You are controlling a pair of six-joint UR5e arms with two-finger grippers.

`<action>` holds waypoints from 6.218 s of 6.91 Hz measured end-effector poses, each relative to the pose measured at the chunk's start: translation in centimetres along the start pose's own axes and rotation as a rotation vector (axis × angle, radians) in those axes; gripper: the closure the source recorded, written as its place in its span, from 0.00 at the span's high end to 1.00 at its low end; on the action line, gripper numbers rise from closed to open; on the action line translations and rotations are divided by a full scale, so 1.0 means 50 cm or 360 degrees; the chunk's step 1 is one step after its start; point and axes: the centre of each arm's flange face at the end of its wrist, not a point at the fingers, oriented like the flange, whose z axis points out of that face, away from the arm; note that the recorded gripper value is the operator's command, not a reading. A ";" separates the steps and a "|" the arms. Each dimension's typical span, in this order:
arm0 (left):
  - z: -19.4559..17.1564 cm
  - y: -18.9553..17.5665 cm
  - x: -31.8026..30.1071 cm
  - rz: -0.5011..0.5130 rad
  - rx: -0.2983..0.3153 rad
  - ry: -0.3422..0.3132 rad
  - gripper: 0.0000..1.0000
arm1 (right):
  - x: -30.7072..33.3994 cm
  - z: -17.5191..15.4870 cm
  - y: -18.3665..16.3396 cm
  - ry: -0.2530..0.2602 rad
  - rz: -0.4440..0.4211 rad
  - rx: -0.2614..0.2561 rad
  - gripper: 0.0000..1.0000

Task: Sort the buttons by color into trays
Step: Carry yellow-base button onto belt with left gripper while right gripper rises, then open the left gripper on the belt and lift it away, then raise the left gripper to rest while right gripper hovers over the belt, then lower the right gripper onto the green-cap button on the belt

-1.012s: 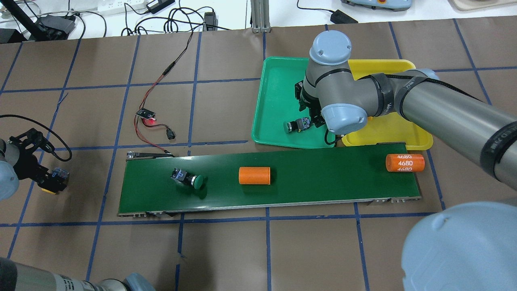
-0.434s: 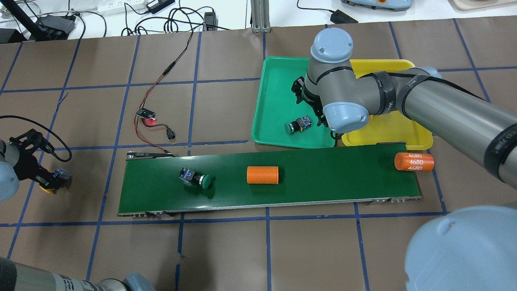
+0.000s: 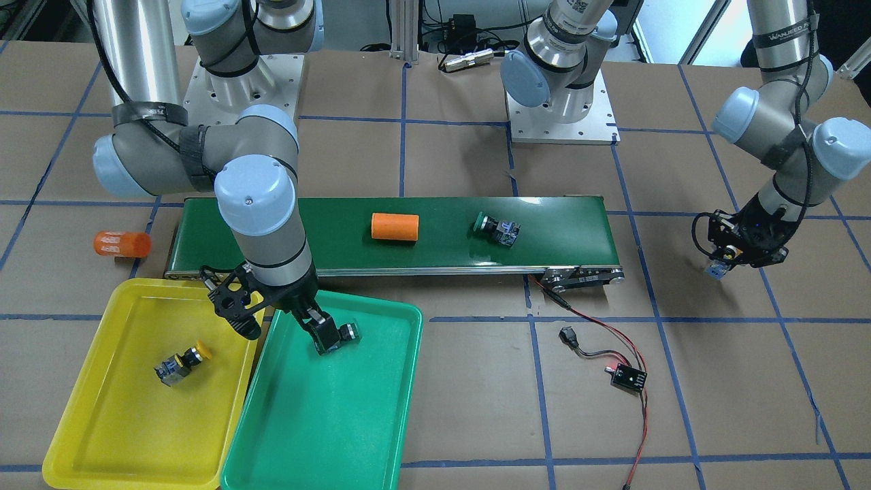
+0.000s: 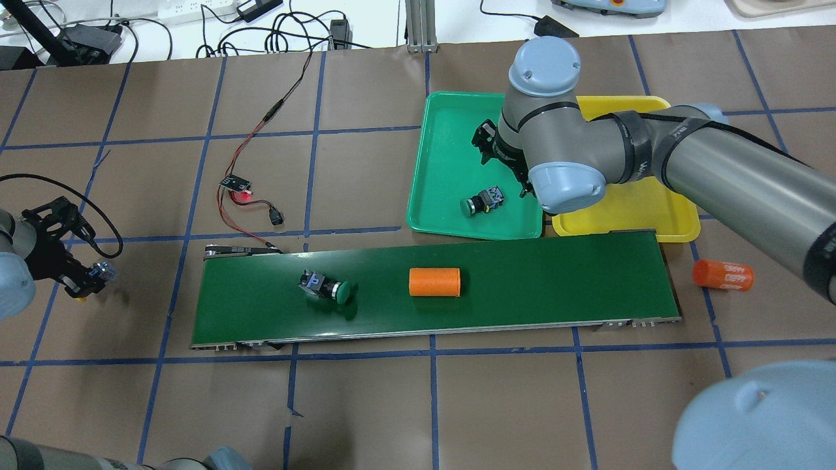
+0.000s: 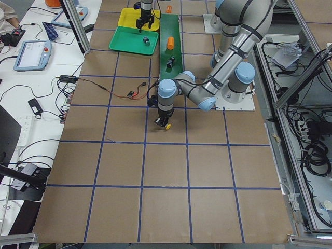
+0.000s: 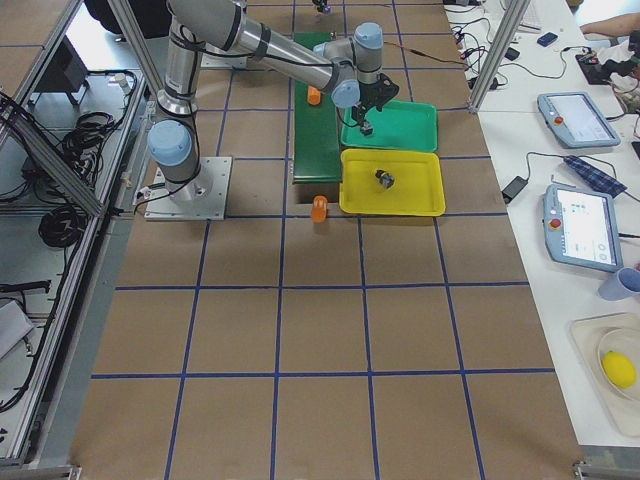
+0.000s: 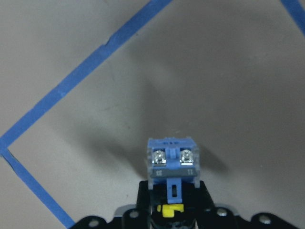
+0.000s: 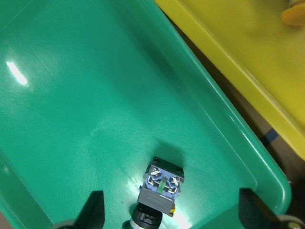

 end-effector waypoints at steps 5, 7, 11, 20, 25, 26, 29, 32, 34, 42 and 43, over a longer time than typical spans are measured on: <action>-0.141 -0.282 0.232 0.0817 -0.0029 0.0164 0.00 | 0.051 -0.178 0.042 0.0042 0.0150 -0.0044 1.00; -0.159 -0.357 0.307 0.1006 -0.0045 0.0197 0.25 | 0.086 -0.253 0.074 0.0093 0.0260 -0.0068 1.00; -0.107 -0.405 0.382 0.1069 -0.0037 0.0291 1.00 | 0.102 -0.238 0.086 0.0201 0.0361 -0.0133 1.00; -0.499 -0.540 0.370 -0.0512 -0.0016 0.0215 1.00 | 0.147 -0.256 0.024 0.0191 0.0522 -0.0117 1.00; -0.557 -0.519 0.376 -0.0872 0.0039 0.0152 1.00 | 0.145 -0.215 0.012 0.0241 0.0487 -0.0161 1.00; -0.563 -0.516 0.376 -0.0967 0.0041 0.0142 1.00 | 0.144 -0.218 0.014 0.0232 0.0484 -0.0156 0.86; -0.577 -0.517 0.371 -0.1122 0.0052 0.0127 1.00 | 0.141 -0.222 0.021 0.0223 0.0485 -0.0153 0.82; -0.569 -0.548 0.328 -0.1267 0.0067 0.0124 1.00 | 0.132 -0.217 0.042 0.0237 0.0455 -0.0157 1.00; -0.547 -0.566 0.306 -0.1317 0.0054 0.0131 1.00 | 0.131 -0.218 0.048 0.0240 0.0452 -0.0162 1.00; -0.555 -0.574 0.303 -0.1314 0.0111 0.0103 1.00 | 0.189 -0.204 0.151 0.0193 0.0544 -0.0256 1.00; -0.548 -0.578 0.297 -0.1326 0.0116 0.0102 1.00 | 0.193 -0.186 0.158 0.0192 0.0607 -0.0265 1.00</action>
